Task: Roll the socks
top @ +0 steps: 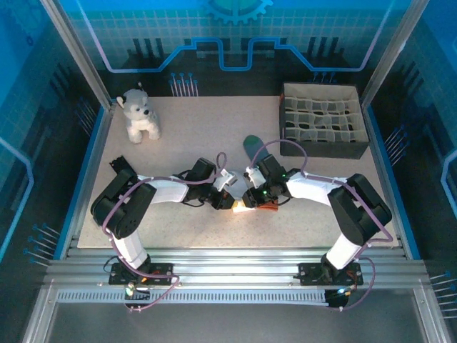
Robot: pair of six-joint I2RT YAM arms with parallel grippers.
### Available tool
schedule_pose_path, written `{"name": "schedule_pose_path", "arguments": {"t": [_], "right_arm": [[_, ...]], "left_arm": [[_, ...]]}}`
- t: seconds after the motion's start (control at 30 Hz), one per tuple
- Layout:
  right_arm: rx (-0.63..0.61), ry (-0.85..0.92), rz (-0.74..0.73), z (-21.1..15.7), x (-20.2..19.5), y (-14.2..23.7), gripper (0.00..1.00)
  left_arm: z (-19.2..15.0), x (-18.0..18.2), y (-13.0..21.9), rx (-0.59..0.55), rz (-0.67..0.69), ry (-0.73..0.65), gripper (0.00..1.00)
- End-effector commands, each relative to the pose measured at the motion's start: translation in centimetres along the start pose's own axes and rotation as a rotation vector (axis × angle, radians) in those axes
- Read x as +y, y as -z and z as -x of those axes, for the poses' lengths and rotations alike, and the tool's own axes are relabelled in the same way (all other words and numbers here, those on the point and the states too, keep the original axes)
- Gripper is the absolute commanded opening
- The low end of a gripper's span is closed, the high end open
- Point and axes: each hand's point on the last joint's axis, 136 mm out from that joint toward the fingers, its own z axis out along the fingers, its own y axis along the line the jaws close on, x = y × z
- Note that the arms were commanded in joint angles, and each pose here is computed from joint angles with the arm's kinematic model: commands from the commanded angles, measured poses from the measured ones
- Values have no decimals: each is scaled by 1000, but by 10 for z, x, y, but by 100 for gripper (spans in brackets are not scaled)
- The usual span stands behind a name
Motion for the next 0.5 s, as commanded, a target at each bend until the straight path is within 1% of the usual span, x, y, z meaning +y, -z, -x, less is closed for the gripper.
{"name": "schedule_pose_path", "arguments": {"t": [0.0,0.13,0.23,0.3,0.47], "right_arm": [[86,-13,-73,-20,-10,-8,35],[106,-17,-84,-26,-11,-12,35],[116,-16,-91,-31,-12,-14,35],[121,-19,-92,-34,-13,-16,35],[136,-19,-102,-39,-17,-19,34]], "left_arm": [[-24,13,-3,80,50,72,0],[-24,15,-3,74,69,79,1],[-29,18,-2,72,98,60,10],[-30,17,1,61,112,36,14],[-27,14,12,40,142,-6,20]]}}
